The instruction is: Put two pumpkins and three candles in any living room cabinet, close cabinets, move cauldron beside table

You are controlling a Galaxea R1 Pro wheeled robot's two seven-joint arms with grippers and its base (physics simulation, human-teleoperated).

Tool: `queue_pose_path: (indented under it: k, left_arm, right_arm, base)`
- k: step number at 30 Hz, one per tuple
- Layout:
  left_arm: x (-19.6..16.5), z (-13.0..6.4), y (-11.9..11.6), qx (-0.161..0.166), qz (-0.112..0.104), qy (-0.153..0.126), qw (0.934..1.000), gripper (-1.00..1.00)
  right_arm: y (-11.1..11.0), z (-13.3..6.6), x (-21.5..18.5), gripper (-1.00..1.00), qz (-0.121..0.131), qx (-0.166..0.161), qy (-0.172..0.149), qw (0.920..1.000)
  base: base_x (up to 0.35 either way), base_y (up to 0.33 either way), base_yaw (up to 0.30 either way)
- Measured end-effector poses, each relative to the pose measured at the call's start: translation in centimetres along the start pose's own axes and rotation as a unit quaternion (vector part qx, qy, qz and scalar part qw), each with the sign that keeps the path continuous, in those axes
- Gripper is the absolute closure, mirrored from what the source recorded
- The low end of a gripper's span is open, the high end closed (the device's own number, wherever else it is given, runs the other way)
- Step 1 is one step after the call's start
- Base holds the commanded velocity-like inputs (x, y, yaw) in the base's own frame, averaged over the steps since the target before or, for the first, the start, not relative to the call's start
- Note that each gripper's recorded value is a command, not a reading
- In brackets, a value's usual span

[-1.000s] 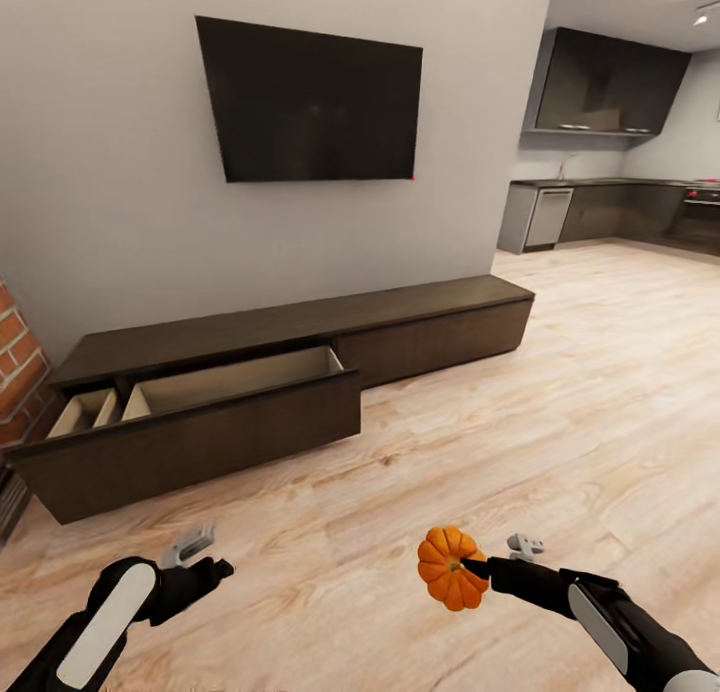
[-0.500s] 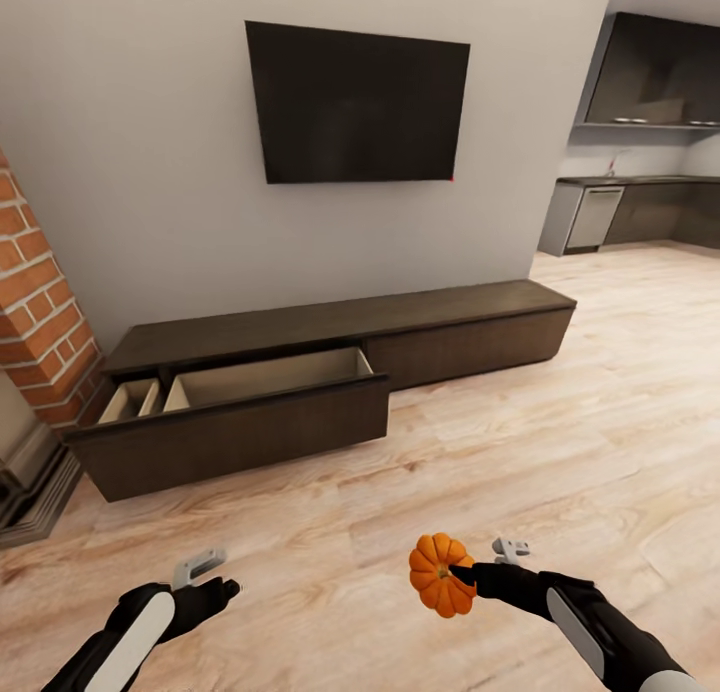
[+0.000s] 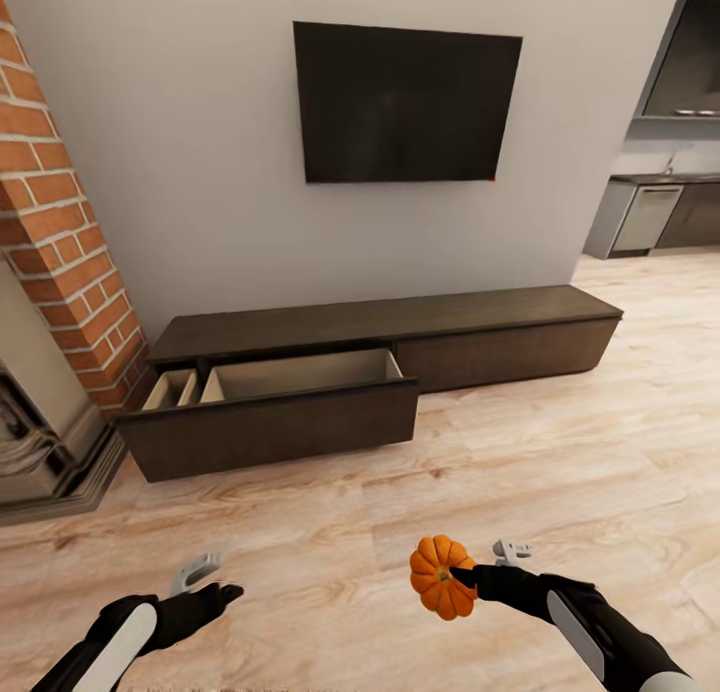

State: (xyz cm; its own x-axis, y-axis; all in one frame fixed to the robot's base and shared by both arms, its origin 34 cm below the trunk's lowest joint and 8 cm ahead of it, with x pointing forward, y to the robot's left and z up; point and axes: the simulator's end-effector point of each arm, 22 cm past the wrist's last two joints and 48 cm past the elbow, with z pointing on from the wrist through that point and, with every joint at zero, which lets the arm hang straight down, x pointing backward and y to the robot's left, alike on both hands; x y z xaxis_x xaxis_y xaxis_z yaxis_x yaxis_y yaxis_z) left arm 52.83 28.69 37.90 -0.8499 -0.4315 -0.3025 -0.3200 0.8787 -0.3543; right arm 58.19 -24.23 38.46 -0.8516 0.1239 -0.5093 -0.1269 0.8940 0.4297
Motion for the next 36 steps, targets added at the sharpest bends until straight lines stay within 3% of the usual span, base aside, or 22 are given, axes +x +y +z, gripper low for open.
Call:
queue_pose_path:
  k: [8,21,29,36]
  left_arm:
    - [0.7,0.4,0.9,0.003,-0.005,0.010,0.9999,-1.00]
    - [0.6,0.4,2.5,-0.009,-0.006,0.012,0.9999,-1.00]
    - [0.7,0.5,2.4,-0.008,-0.006,0.013,0.9999,-1.00]
    - [0.7,0.5,2.4,-0.008,-0.006,0.013,0.9999,-1.00]
  right_arm:
    - [-0.3,0.3,0.5,1.00,0.002,0.002,0.002,1.0000]
    - [-0.9,0.5,0.8,1.00,0.002,0.006,-0.003,1.0000]
    - [-0.2,1.0,1.4,1.00,0.004,0.002,0.002,1.0000]
    - [0.0,1.1,1.5,1.00,0.004,0.001,0.004,1.0000]
  base:
    - [0.015,0.000,0.215]
    - [0.240,0.116,0.168]
    - [-0.164,0.211,0.018]
    - [-0.060,0.048,0.231]
